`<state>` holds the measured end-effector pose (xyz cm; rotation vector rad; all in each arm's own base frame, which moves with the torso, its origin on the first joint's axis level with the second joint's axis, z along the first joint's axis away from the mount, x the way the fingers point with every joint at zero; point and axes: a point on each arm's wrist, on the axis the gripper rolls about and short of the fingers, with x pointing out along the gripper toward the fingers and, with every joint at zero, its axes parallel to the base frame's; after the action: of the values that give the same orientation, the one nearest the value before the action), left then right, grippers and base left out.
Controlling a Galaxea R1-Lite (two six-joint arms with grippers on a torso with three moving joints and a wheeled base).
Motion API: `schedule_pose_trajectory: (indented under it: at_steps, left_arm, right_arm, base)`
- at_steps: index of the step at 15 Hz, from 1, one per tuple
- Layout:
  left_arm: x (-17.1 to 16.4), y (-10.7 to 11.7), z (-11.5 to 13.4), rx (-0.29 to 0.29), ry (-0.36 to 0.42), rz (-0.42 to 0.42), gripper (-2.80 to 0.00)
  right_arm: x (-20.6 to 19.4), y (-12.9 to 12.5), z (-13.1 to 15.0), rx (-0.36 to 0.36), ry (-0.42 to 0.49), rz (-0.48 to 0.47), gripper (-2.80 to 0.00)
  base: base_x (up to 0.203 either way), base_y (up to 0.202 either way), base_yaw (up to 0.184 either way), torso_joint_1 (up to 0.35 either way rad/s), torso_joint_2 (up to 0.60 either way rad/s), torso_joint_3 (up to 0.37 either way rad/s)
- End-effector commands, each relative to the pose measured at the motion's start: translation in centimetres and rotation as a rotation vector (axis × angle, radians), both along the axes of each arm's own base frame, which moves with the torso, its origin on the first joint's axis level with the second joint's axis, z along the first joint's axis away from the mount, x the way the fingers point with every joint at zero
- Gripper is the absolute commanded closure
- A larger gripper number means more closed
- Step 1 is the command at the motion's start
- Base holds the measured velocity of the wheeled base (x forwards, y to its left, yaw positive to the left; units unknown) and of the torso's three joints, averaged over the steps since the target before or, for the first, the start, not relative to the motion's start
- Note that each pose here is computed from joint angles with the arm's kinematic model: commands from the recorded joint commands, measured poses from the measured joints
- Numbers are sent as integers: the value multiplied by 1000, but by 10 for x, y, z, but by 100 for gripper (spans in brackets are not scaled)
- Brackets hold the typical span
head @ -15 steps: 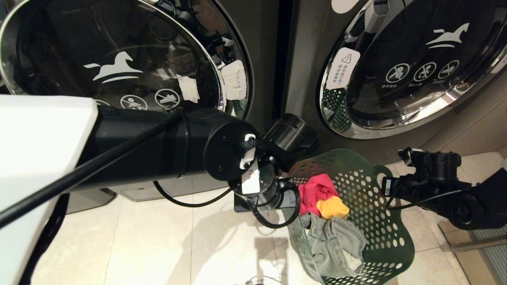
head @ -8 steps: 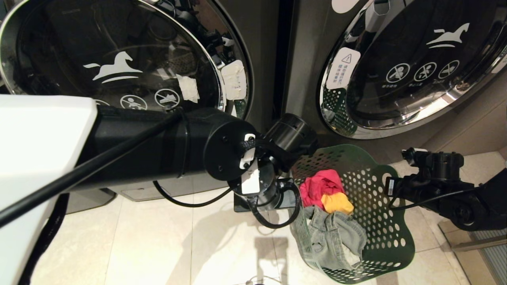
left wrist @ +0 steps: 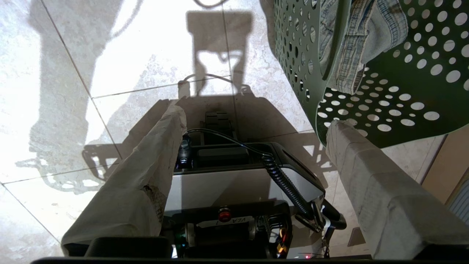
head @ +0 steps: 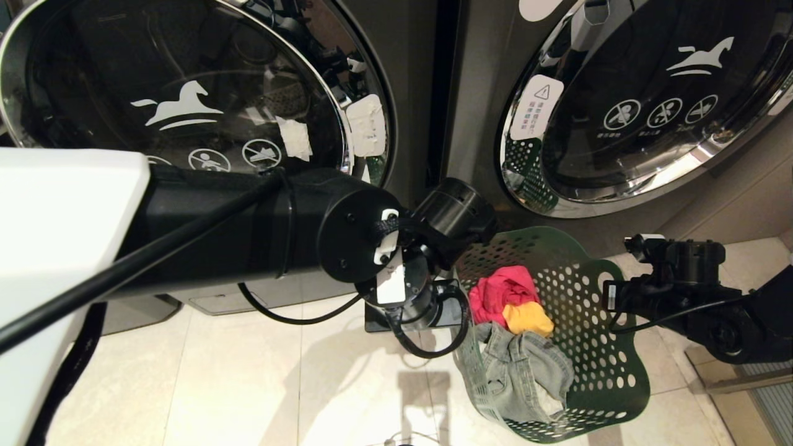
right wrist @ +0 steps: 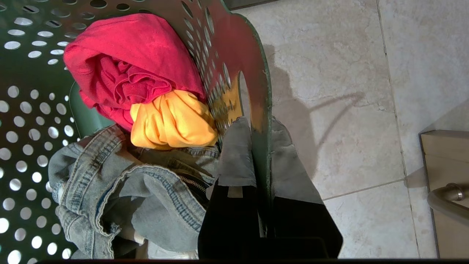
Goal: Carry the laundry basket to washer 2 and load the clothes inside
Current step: Pick up the clothes basket and put it beside the washing machine
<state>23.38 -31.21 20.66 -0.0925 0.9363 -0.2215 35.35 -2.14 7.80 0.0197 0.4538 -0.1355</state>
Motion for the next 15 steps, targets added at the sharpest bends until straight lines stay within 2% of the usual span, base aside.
schedule_pose_trajectory:
  at_steps: [1,4,7,8,11,13,15]
  left_arm:
    - [0,0,-1,4,3,5,-280]
    - [-1,2,2,-5,-1,7,-280]
    - [-2,4,7,-14,-7,9,-280]
    - [-2,5,7,-14,-7,9,0]
    - [-3,14,13,-18,-18,33,0]
    - [-8,32,29,-47,-35,60,0]
    - [-15,61,45,-69,-53,99,0]
  right_arm:
    - [0,0,-2,2,3,2,-280]
    - [-6,1,5,2,-8,3,-280]
    - [-26,3,28,-1,-54,7,-280]
    - [-34,4,31,-1,-57,9,-280]
    - [-60,6,53,-3,-110,10,-280]
    - [-80,7,72,-8,-153,10,-280]
    - [-105,12,93,-13,-185,28,-280]
  base:
    - [0,0,0,0,0,0]
    - [0,0,0,0,0,0]
    - [0,0,0,0,0,0]
    - [0,0,0,0,0,0]
    - [0,0,0,0,0,0]
    - [0,0,0,0,0,0]
    - [0,0,0,0,0,0]
